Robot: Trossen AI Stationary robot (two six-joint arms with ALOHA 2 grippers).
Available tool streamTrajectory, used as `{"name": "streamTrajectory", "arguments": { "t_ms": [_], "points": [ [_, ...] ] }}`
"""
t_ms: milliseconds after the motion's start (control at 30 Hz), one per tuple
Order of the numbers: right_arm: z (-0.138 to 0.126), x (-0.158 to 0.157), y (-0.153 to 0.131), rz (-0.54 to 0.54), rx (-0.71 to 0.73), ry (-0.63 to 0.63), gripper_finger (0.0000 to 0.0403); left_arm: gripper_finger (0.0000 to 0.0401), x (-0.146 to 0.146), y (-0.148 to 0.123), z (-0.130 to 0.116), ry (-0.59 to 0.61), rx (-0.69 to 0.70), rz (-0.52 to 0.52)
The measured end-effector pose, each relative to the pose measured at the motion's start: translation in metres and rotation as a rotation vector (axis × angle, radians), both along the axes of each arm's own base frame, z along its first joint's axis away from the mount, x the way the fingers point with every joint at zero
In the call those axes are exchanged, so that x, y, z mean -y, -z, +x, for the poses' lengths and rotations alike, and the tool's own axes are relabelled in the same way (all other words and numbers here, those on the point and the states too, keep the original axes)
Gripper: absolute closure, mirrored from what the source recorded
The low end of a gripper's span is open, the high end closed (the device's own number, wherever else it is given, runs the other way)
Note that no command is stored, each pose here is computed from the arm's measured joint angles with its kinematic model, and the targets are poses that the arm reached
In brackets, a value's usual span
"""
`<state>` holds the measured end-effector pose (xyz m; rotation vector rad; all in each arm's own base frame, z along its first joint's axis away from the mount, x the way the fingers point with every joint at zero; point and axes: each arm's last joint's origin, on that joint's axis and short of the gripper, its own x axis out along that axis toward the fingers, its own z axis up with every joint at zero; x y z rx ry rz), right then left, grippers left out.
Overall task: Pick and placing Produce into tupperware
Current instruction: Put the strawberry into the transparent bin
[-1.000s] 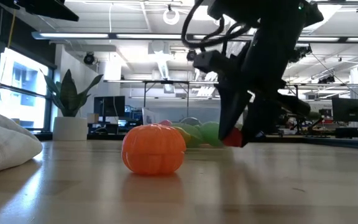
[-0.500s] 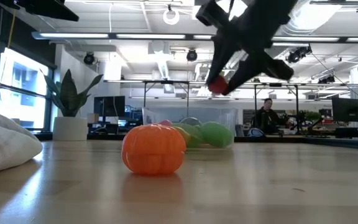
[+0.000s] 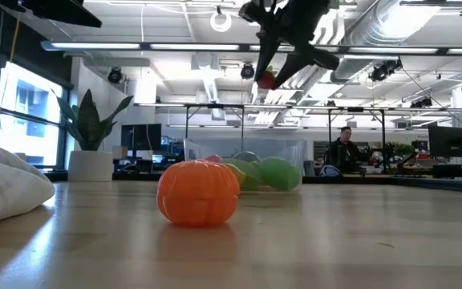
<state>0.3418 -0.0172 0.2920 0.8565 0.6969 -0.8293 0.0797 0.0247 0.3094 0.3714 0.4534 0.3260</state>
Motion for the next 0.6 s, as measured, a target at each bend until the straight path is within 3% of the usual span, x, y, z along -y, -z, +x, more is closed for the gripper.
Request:
{"name": "streamTrajectory", "arguments": {
  "t_ms": [267, 600],
  "points": [
    [0.019, 0.032, 0.044, 0.131, -0.136, 0.002, 0.0272, 0.0400, 0.000, 0.000, 0.000, 0.000, 0.000, 0.000],
    [0.034, 0.038, 0.084, 0.162, -0.236, -0.025, 0.0272, 0.0400, 0.000, 0.000, 0.000, 0.000, 0.000, 0.000]
  ]
}}
